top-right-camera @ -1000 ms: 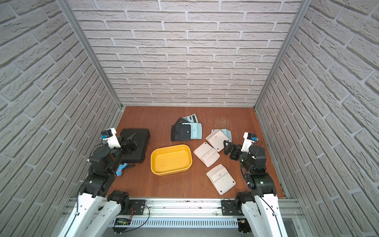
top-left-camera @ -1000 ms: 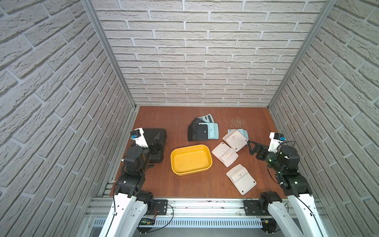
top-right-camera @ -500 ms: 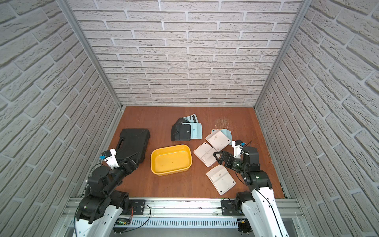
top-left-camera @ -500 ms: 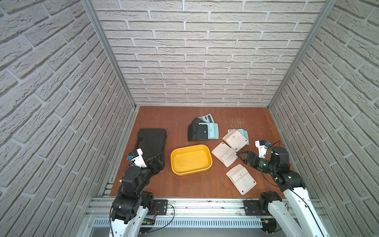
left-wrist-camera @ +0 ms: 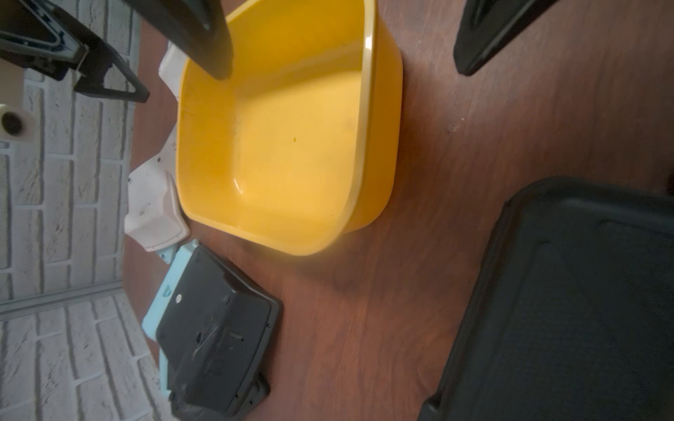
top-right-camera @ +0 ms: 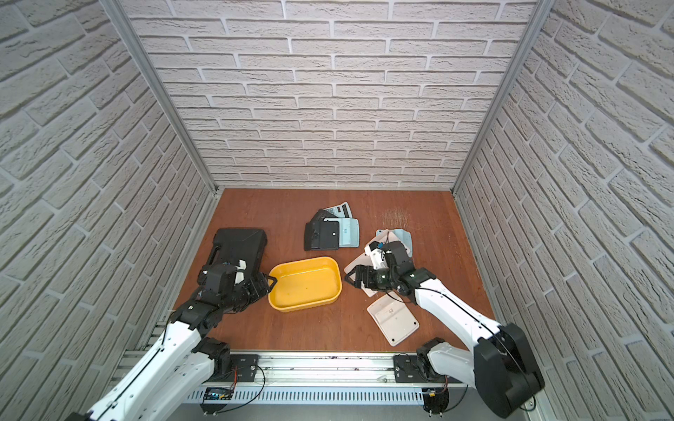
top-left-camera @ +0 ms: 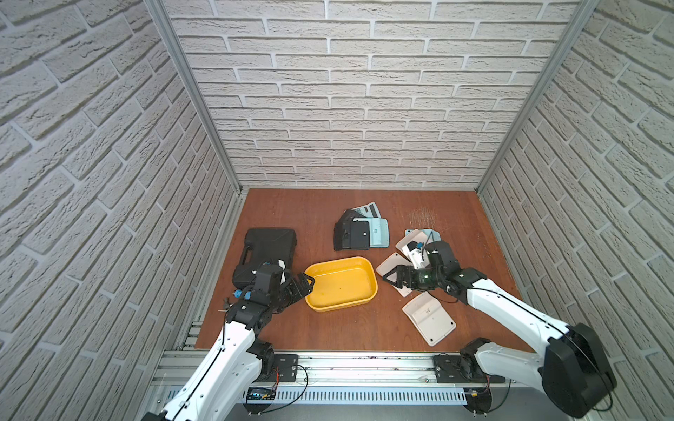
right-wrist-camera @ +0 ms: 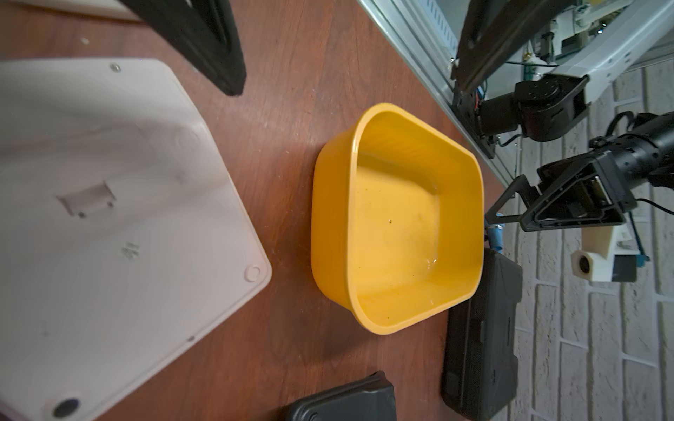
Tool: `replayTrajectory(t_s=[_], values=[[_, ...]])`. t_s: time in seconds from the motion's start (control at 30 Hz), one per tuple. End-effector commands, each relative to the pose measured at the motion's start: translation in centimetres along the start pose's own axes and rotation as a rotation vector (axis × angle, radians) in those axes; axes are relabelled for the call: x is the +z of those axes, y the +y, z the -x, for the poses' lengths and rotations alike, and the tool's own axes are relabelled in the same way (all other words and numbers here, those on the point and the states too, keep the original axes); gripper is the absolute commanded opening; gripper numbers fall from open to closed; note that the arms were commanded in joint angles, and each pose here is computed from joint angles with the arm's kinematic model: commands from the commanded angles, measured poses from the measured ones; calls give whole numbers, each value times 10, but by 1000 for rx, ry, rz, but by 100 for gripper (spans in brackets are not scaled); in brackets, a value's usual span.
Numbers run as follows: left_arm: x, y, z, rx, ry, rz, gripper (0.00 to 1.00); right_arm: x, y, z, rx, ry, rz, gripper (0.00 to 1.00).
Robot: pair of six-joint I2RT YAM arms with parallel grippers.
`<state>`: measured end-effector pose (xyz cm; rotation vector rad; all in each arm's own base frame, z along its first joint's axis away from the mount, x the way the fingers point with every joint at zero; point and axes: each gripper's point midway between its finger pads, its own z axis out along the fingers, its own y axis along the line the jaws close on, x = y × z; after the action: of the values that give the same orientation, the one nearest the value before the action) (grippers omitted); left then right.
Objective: Put the calculator in the storage box
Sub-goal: Adjust the storage box at the center of the board.
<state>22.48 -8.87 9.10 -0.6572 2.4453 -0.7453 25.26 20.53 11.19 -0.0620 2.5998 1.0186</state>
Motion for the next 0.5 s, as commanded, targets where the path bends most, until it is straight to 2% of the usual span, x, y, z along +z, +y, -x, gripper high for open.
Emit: replayTrajectory(t_s=[0.0, 0.27, 0.47], values=[[9, -23, 23, 70, -42, -48, 98, 18, 15, 27, -103, -65, -5, 93], [53, -42, 22, 115, 135, -71, 98, 79, 39, 32, -152, 66, 43, 88], [59, -53, 18, 136, 165, -101, 98, 85, 62, 2, -198, 134, 110, 85]])
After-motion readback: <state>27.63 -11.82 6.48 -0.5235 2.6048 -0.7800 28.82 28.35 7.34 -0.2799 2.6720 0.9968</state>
